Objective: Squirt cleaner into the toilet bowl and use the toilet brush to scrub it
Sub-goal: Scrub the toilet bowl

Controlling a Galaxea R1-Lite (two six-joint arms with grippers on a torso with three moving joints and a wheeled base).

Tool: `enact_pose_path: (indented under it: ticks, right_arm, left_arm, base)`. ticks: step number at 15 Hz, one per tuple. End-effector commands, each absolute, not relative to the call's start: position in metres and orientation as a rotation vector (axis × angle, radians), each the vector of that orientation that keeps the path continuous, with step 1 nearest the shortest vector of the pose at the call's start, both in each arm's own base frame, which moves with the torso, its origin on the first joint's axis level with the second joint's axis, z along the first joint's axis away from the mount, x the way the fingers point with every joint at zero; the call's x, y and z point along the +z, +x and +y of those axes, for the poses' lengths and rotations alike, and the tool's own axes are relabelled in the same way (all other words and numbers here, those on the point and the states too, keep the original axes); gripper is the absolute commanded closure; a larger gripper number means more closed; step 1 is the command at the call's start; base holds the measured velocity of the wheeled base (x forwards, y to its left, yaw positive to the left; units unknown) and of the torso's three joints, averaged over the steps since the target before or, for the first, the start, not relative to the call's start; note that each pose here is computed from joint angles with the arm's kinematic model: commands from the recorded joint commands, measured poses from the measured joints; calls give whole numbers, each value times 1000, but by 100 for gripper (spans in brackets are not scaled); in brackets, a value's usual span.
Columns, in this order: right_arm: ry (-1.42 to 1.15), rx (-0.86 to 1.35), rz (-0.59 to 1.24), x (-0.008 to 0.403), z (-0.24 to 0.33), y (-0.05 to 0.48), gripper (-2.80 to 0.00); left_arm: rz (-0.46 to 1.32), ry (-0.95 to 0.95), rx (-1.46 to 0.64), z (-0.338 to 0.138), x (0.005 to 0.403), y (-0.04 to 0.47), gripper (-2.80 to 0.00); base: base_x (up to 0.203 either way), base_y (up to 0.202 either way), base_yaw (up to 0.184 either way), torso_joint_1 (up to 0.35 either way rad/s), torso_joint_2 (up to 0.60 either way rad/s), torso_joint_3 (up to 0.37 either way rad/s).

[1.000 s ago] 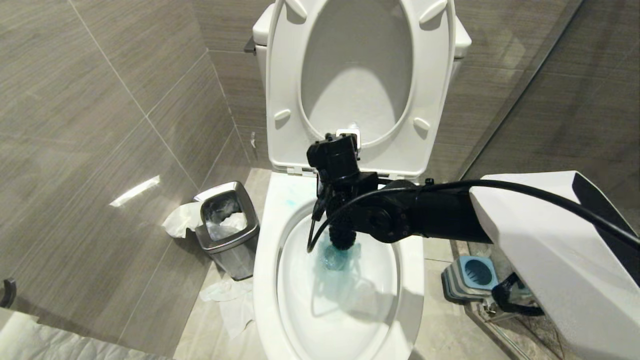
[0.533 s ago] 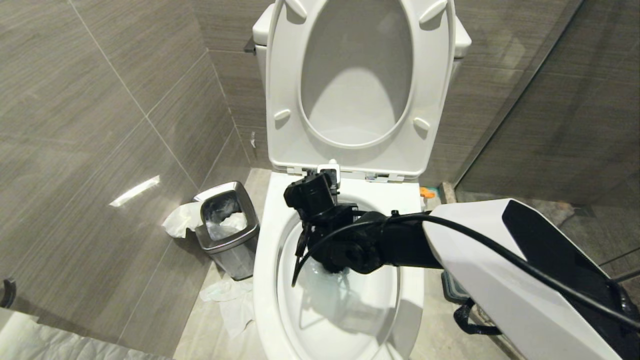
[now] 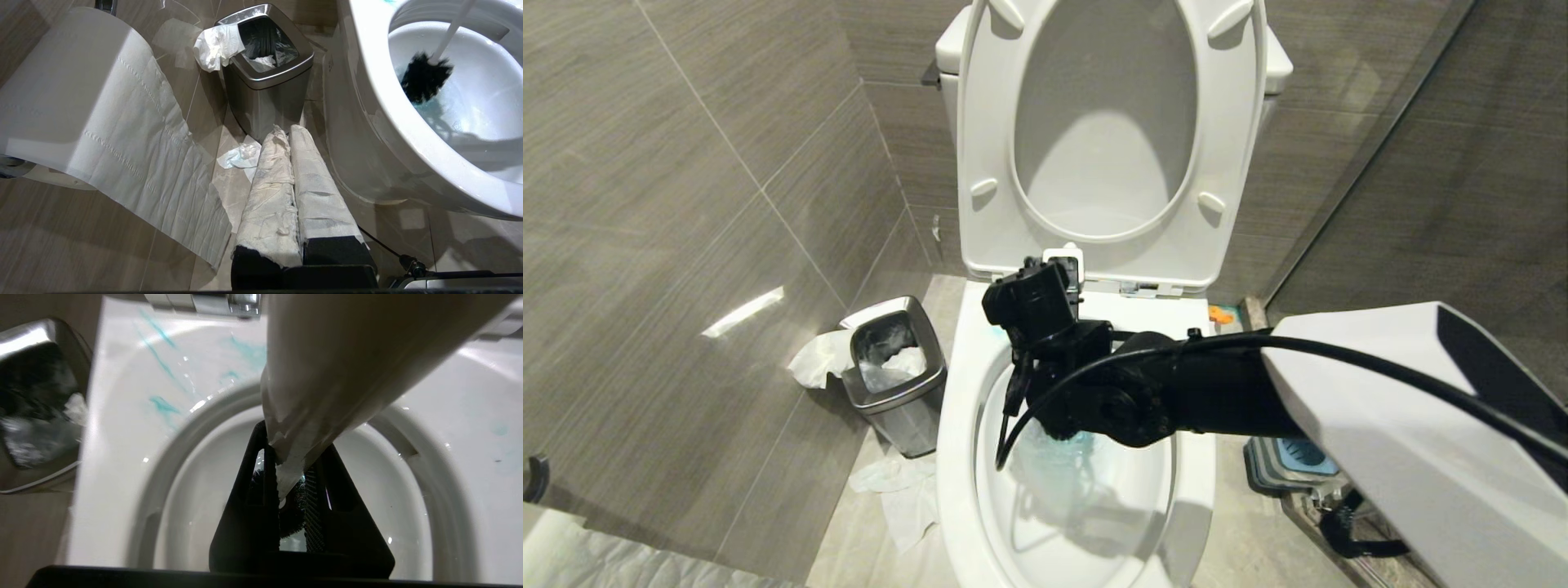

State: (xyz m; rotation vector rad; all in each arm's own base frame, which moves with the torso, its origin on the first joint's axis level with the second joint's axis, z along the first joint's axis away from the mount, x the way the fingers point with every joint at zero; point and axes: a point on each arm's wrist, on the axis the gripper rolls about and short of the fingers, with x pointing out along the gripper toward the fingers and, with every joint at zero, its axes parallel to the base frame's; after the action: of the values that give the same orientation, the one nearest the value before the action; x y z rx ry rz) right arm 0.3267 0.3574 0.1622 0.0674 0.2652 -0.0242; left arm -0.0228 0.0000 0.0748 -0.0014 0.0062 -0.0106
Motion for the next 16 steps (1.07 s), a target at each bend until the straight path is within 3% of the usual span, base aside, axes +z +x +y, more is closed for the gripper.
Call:
enact_pose_path:
  ticks: [1, 4, 7, 16]
  right_arm:
    - [161, -4, 184, 230, 333, 300, 0]
    - [181, 3, 160, 260, 320, 288, 0]
    - [172, 2, 168, 258, 321, 289, 0]
    - [94, -38, 234, 192, 349, 327, 0]
  left_arm:
    - [9, -2, -11, 0, 74, -23, 0]
    - [10, -2, -11, 0, 74, -23, 0]
    - [9, -2, -11, 0, 74, -23, 0]
    - [9, -2, -11, 0, 74, -23, 0]
  base:
    - [0, 0, 0, 0, 0, 0]
    - [0, 0, 0, 0, 0, 0]
    - [0, 0, 0, 0, 0, 0]
    - [0, 0, 0, 0, 0, 0]
